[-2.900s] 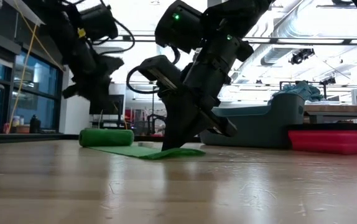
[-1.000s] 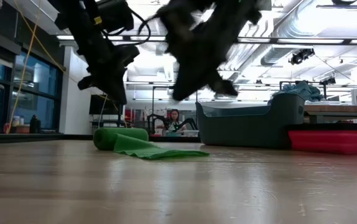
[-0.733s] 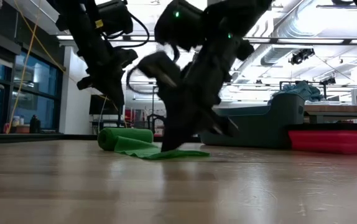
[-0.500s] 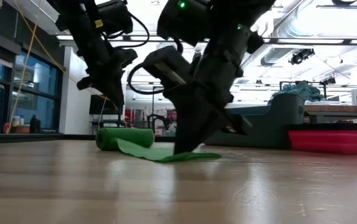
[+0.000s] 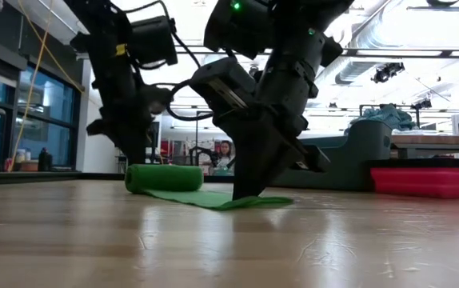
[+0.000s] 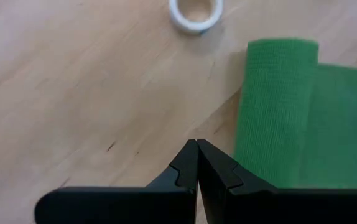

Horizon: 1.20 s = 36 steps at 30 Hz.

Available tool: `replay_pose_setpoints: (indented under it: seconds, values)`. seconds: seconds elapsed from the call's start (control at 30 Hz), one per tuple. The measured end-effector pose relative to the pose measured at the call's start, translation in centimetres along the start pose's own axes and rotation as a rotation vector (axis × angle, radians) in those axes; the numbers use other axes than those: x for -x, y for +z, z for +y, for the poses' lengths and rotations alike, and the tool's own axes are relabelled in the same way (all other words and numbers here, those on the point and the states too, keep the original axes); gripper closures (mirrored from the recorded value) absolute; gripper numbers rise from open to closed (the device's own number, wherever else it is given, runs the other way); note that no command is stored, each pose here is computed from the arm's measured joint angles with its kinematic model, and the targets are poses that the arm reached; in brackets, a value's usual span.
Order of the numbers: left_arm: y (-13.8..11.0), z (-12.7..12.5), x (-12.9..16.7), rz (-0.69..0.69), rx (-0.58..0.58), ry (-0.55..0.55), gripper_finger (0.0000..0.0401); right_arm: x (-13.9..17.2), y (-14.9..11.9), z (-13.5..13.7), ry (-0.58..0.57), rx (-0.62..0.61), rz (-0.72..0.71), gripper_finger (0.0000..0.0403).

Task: Roll bandage
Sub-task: Roll the green bandage

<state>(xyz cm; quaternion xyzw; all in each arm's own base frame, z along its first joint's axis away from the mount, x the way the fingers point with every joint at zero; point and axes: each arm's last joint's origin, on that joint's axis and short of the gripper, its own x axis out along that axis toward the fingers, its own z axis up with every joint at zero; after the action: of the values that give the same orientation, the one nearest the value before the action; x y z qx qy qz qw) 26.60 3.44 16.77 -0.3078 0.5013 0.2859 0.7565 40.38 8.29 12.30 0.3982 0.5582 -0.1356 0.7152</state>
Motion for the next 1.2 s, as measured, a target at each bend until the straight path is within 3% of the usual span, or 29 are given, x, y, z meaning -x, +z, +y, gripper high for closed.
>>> replay_pose_setpoints:
  seconds: [0.37, 0.63, 0.83, 0.93, 1.1, 1.2]
  values:
    - [0.1, -1.0, -3.0, -0.003, 0.015, -0.011, 0.0401, -0.1, -0.1, -0.1, -0.009, 0.005, 0.011, 0.0403]
    - [0.0, -2.2, -3.4, -0.029, 0.054, -0.086, 0.0401, -0.1, -0.1, -0.2, -0.011, 0.023, 0.012, 0.0403]
    - [-0.1, -3.4, -2.4, -0.009, 0.051, -0.236, 0.0401, -0.1, -0.1, -0.2, -0.011, 0.031, 0.012, 0.0403]
    - [0.1, -4.4, -1.5, -0.012, 0.023, -0.377, 0.0401, -0.1, -0.1, -0.2, -0.01, 0.032, 0.012, 0.0403]
    - [1.1, -5.2, 0.9, -0.117, -0.067, -0.557, 0.0401, 0.2, -0.1, -0.1, -0.004, 0.053, 0.008, 0.0403]
    - [1.5, -5.0, 2.2, -0.175, -0.103, -0.582, 0.0401, 0.8, -0.3, 0.0, -0.01, 0.058, 0.013, 0.0403]
